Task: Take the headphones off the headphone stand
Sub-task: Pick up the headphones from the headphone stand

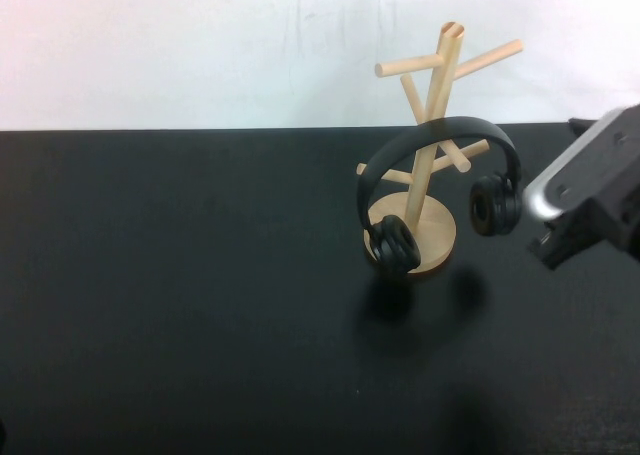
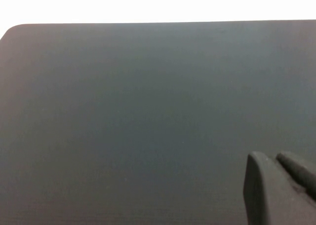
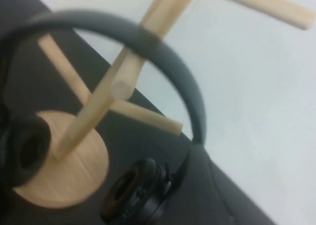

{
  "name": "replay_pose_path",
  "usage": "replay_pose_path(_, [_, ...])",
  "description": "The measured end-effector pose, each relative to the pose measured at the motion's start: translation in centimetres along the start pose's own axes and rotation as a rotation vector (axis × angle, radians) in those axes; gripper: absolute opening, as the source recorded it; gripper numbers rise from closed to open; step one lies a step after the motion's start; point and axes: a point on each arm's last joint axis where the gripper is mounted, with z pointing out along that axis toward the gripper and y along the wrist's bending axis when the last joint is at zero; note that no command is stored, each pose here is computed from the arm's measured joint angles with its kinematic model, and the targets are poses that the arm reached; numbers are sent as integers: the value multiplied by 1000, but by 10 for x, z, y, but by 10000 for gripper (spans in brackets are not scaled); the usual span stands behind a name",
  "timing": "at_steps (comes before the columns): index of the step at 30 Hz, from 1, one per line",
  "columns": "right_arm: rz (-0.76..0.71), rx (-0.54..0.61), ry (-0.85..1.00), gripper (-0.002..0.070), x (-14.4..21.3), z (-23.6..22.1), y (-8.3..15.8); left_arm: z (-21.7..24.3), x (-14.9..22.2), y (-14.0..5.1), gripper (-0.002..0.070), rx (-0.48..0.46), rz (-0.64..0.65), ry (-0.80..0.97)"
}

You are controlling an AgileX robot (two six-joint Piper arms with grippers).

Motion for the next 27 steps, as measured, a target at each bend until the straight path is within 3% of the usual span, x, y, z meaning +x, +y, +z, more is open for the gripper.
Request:
replay_pose_path(7, [-203,7,-13,466,14,26,14,0,0,0,2,0,0,0])
replay_pose_path(19, [-241,41,-34,465,27,46,25,0,0,0,2,0,0,0])
replay_pose_path(27, [-198,71,-75,465,9,69,15,0,0,0,2,0,0,0])
